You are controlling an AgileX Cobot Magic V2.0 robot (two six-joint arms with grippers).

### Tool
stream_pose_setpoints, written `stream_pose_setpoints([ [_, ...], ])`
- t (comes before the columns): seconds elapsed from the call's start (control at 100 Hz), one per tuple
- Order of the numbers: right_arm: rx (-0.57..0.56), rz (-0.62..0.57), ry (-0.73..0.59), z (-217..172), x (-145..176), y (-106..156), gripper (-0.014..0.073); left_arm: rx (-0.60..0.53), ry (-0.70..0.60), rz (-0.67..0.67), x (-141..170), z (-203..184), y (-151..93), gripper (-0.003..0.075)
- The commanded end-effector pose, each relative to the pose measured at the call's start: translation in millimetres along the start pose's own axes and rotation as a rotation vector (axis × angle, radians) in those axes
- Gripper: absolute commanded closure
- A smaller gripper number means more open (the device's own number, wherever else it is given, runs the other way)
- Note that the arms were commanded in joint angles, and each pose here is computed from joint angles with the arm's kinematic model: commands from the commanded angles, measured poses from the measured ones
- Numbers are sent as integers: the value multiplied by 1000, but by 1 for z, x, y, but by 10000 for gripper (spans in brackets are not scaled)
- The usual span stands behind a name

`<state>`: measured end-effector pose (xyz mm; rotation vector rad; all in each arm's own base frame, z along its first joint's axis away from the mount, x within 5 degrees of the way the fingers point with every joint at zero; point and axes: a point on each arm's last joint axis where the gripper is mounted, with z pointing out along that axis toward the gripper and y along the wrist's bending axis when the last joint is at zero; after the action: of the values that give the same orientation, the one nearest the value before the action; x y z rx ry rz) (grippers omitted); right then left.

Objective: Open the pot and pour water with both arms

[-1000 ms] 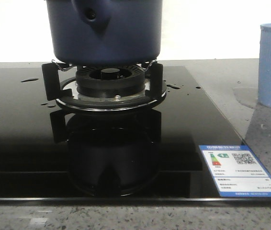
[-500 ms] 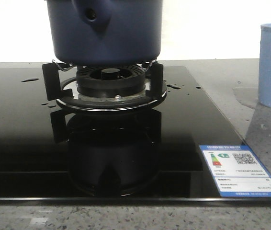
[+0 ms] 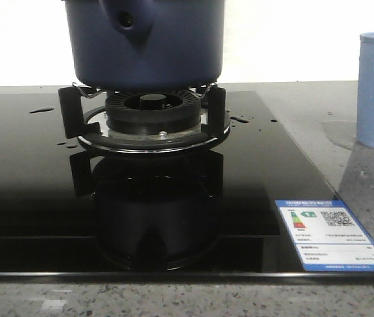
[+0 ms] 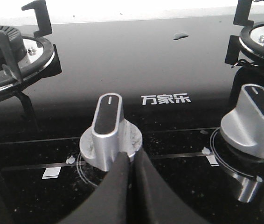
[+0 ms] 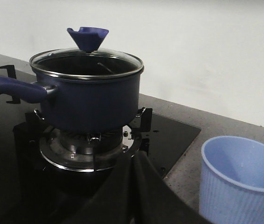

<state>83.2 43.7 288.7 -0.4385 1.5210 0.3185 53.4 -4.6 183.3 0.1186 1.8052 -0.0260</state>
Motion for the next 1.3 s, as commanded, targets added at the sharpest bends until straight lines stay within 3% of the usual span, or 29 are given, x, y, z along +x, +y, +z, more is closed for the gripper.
stream_pose_setpoints([
  [0.0,-29,-8,-60,0,-12,2,669,-3,-31,-12,6,2,0,739],
  [0.69,-29,-8,-60,0,-12,2,669,-3,-31,-12,6,2,0,739],
  [0.83,-26,-2,-9,1,4,3,669,-3,-31,-12,6,2,0,739],
  [0.95,55,107,95,1,32,-3,669,-3,-31,-12,6,2,0,739],
  [1.12,170,-3,86,-1,56,-12,669,-3,-31,-12,6,2,0,739],
  [1.29,289,67,99,-14,85,-17,669,-3,-31,-12,6,2,0,739],
])
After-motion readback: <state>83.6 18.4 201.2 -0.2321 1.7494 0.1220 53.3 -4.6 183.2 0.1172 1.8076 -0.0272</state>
